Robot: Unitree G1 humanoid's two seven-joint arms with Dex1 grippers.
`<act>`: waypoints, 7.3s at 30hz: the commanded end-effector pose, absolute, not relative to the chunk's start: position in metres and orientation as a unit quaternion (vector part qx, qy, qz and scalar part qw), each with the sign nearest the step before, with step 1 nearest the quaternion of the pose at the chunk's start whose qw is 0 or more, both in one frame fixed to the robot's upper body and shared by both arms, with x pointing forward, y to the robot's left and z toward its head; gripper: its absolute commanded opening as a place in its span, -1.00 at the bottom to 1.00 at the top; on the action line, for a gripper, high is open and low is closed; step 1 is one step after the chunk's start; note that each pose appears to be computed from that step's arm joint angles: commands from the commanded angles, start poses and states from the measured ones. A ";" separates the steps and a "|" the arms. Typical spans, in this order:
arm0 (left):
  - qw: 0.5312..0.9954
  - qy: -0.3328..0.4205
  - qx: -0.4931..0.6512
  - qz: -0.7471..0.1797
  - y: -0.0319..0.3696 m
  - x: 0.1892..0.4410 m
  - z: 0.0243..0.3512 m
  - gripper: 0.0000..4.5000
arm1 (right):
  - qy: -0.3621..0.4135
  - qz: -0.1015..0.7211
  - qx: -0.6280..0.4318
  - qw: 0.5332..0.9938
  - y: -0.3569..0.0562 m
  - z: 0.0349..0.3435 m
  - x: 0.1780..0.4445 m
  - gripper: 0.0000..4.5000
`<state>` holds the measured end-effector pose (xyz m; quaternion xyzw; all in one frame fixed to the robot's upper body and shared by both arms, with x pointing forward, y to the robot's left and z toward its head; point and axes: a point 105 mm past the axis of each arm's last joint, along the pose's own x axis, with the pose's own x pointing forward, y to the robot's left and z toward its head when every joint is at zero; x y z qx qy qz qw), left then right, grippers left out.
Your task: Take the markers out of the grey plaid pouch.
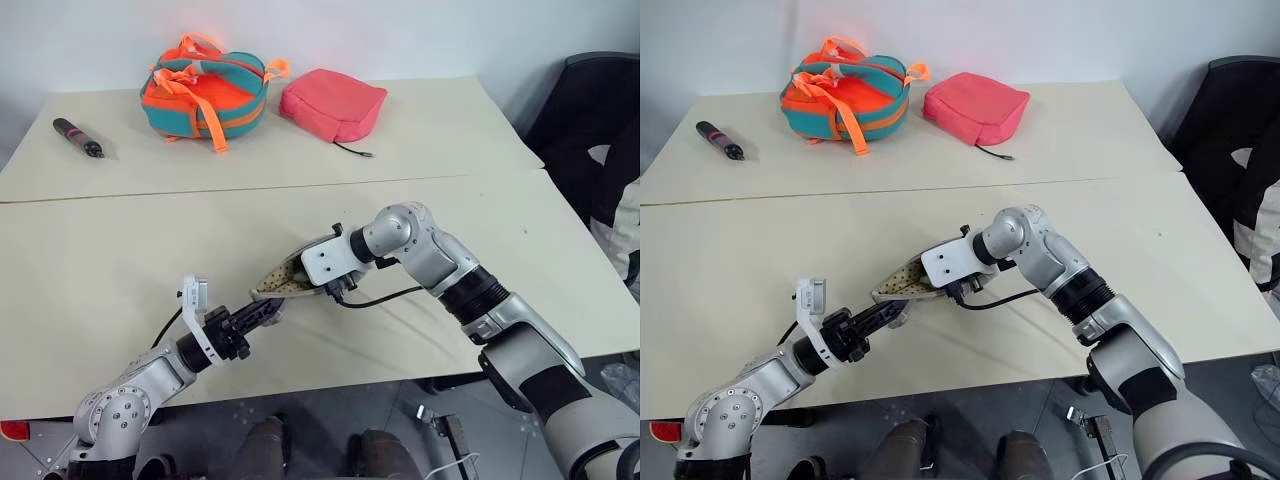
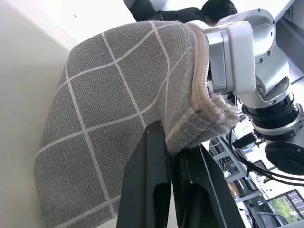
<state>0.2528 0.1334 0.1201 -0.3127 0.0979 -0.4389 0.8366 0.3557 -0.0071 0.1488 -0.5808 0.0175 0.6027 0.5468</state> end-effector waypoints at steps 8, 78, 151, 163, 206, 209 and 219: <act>0.851 0.072 -0.300 -0.425 0.143 0.254 0.130 -1.00 | -0.030 0.670 -0.408 0.620 -0.011 0.206 0.333 -0.51; 0.862 0.058 -0.255 -0.435 0.135 0.266 0.139 -1.00 | -0.077 0.627 -0.467 0.619 -0.033 0.229 0.350 -0.51; 0.820 0.114 -0.251 -0.501 0.111 0.256 0.129 -1.00 | 0.146 0.647 -0.554 0.504 -0.049 0.113 0.333 -0.57; 0.840 0.104 -0.226 -0.482 0.128 0.259 0.134 -1.00 | -0.003 0.667 -0.395 0.631 -0.018 0.204 0.342 -0.75; 0.925 -0.024 0.324 -0.197 0.237 0.309 0.141 -1.00 | -0.021 0.598 -0.454 0.660 -0.033 0.156 0.360 -0.75; 0.931 -0.030 0.307 -0.194 0.237 0.308 0.144 -0.57 | -0.034 0.595 -0.435 0.675 -0.029 0.162 0.360 -0.30; 0.954 -0.080 0.137 -0.255 0.213 0.288 0.163 0.68 | -0.051 0.613 -0.351 0.706 -0.025 0.179 0.352 0.92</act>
